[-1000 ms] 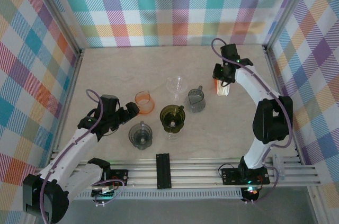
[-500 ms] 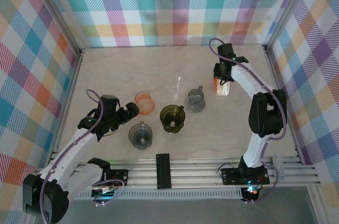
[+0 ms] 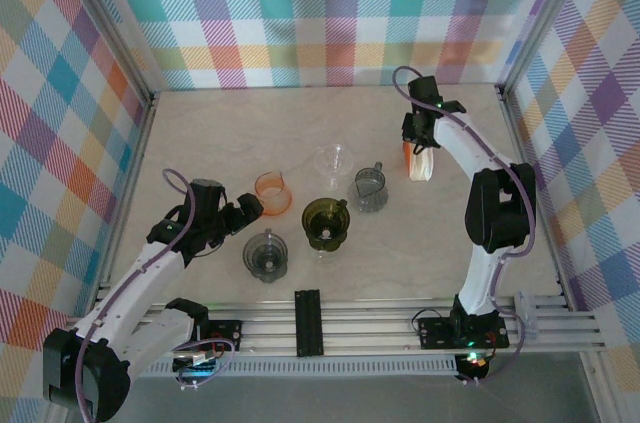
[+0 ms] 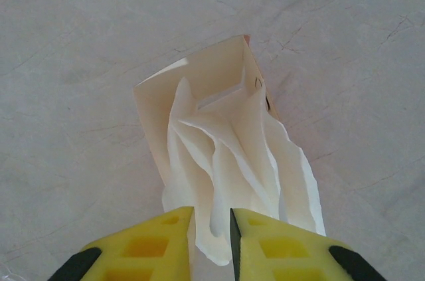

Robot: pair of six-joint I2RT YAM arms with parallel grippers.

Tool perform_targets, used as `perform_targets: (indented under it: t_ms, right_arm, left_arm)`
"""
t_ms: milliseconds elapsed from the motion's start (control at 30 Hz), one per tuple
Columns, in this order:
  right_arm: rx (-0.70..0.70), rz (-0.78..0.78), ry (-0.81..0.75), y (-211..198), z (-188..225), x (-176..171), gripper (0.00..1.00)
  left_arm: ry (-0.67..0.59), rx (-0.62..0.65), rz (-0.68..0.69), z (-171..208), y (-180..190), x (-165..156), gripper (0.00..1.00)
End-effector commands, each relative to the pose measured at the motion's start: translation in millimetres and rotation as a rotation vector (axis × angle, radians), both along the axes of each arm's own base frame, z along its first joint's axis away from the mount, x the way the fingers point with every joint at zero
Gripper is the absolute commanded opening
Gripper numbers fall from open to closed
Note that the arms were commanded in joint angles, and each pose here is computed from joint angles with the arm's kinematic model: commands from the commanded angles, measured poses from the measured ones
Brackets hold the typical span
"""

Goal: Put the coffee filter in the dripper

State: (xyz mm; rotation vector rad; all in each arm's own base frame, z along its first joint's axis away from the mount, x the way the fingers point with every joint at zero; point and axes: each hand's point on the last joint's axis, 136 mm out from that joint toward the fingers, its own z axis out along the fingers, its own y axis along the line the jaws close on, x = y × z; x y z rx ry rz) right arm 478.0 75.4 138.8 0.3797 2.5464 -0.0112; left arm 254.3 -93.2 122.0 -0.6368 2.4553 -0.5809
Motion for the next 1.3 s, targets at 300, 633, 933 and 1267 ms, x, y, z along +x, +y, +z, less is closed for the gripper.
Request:
perform_targets:
  t_ms: [300, 633, 933, 1267]
  right_arm:
    - [-0.03, 0.009, 0.007, 0, 0, 4, 0.17]
    - [-0.042, 0.014, 0.006, -1, 2, 3, 0.0]
    - [-0.035, 0.039, -0.05, 0, 29, -3, 0.0]
    - [-0.011, 0.054, -0.087, 3, 48, -10, 0.0]
  left_arm:
    - [0.012, 0.018, -0.005, -7, 2, -1, 1.0]
    - [0.017, 0.016, -0.004, -9, 2, -1, 1.0]
    - [0.013, 0.013, -0.002, -7, 2, 0, 1.0]
    - [0.016, 0.008, -0.002, -8, 2, -1, 1.0]
